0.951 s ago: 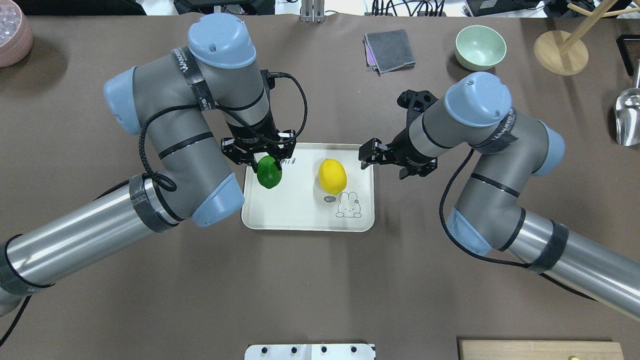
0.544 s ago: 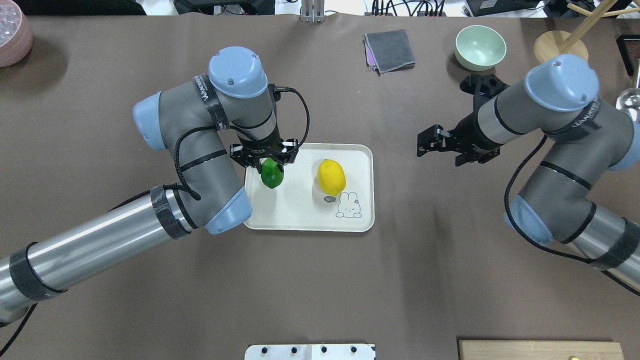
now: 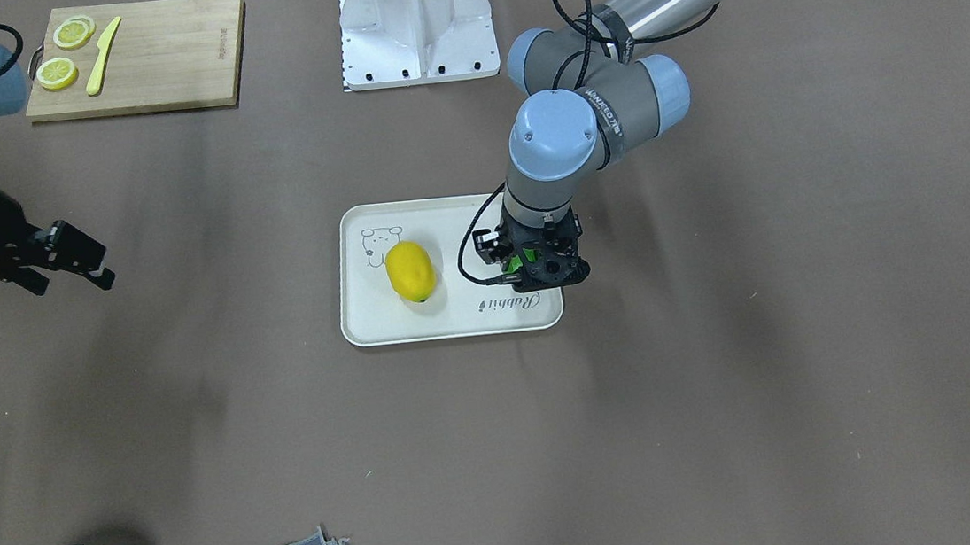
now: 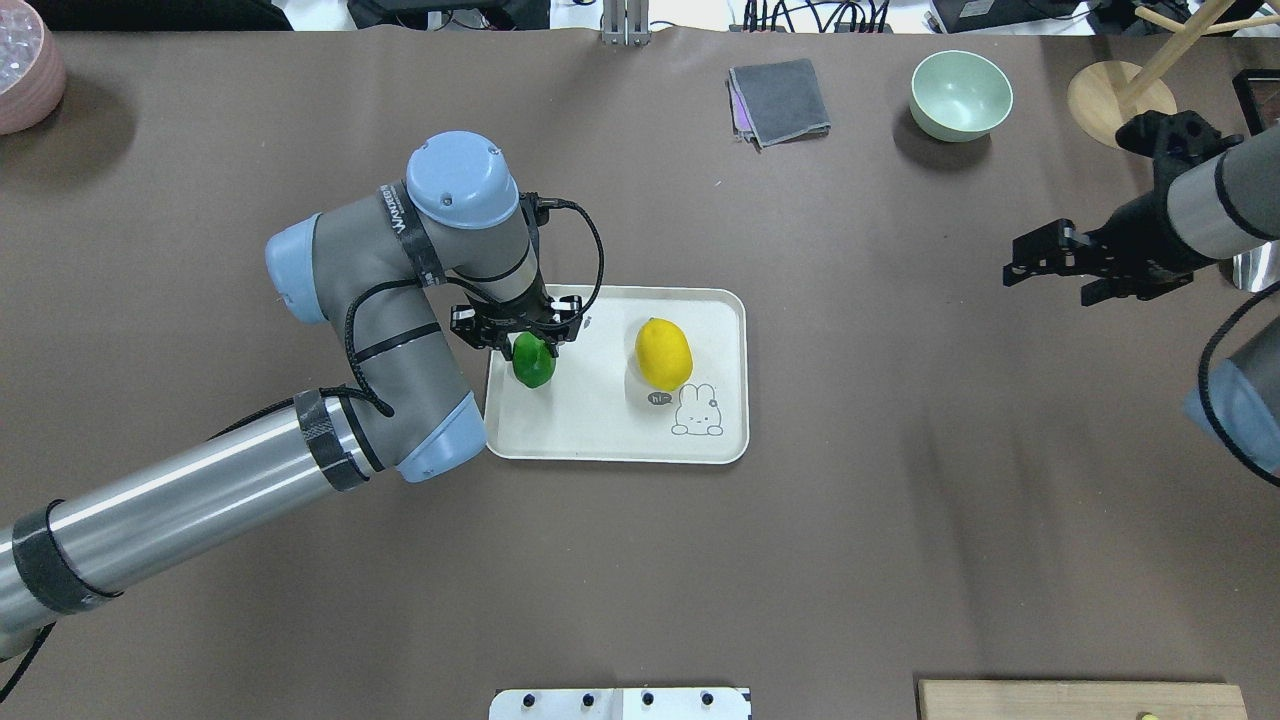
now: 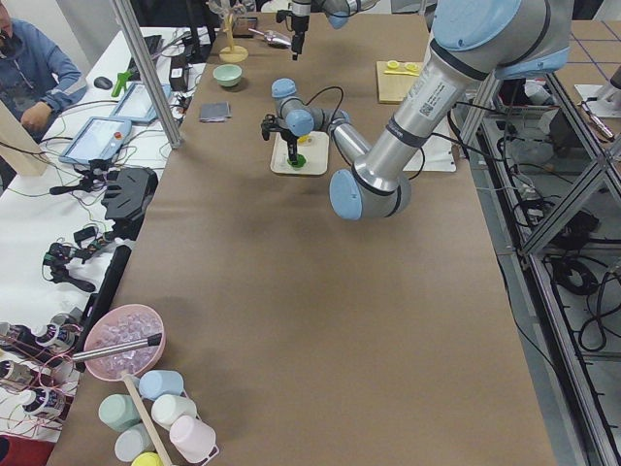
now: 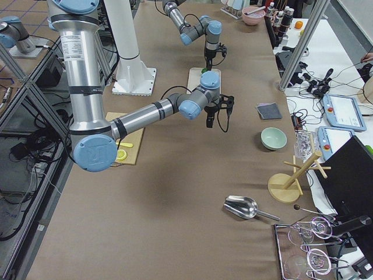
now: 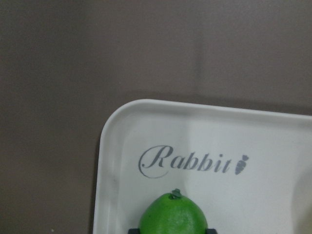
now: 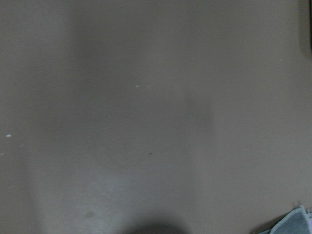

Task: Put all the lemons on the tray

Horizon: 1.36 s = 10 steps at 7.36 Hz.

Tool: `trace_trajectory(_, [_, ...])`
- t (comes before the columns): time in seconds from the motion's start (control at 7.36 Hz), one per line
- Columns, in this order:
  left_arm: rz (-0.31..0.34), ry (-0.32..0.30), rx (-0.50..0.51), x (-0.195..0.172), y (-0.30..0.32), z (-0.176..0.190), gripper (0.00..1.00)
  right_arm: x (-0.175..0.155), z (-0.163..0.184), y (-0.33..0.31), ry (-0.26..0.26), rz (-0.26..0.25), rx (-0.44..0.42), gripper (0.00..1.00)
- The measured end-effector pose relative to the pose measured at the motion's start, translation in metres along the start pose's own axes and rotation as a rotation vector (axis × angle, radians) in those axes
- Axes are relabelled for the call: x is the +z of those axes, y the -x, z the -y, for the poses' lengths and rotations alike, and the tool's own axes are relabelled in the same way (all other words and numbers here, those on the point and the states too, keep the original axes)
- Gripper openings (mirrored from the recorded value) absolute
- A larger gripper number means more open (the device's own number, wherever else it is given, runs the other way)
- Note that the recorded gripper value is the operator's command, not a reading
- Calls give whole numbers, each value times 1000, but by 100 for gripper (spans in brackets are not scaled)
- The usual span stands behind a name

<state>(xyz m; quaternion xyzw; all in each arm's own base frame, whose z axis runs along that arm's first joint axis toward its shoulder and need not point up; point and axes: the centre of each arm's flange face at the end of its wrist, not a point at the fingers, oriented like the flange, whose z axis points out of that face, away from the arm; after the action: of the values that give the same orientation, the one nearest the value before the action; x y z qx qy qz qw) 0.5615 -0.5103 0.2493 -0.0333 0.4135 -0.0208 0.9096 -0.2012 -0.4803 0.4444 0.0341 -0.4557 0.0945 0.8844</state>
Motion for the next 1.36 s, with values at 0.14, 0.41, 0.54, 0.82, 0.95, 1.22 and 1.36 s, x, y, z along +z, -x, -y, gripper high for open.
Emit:
trace_trajectory(0.14, [-13, 3, -10, -11, 4, 6, 98, -19, -2, -48, -21, -33, -56, 100])
trace_trajectory(0.41, [-39, 33, -49, -71, 22, 32, 98, -54, -4, -129, -45, -110, -177, 100])
trace_trajectory(0.54, [-37, 45, -39, -107, 41, 40, 98, -79, 6, -164, -43, -161, -225, 100])
trace_trajectory(0.82, [5, 45, 41, -158, 104, 42, 98, -121, 15, -227, -13, -236, -256, 100])
trace_trajectory(0.95, [31, 41, 86, -169, 147, 43, 98, -122, 13, -257, 12, -255, -223, 100])
trace_trajectory(1.22, [73, 47, 150, -172, 229, 40, 98, -110, 10, -306, 55, -255, -132, 100])
trace_trajectory(1.36, [90, 52, 172, -174, 272, 35, 98, -108, 11, -315, 61, -246, -111, 100])
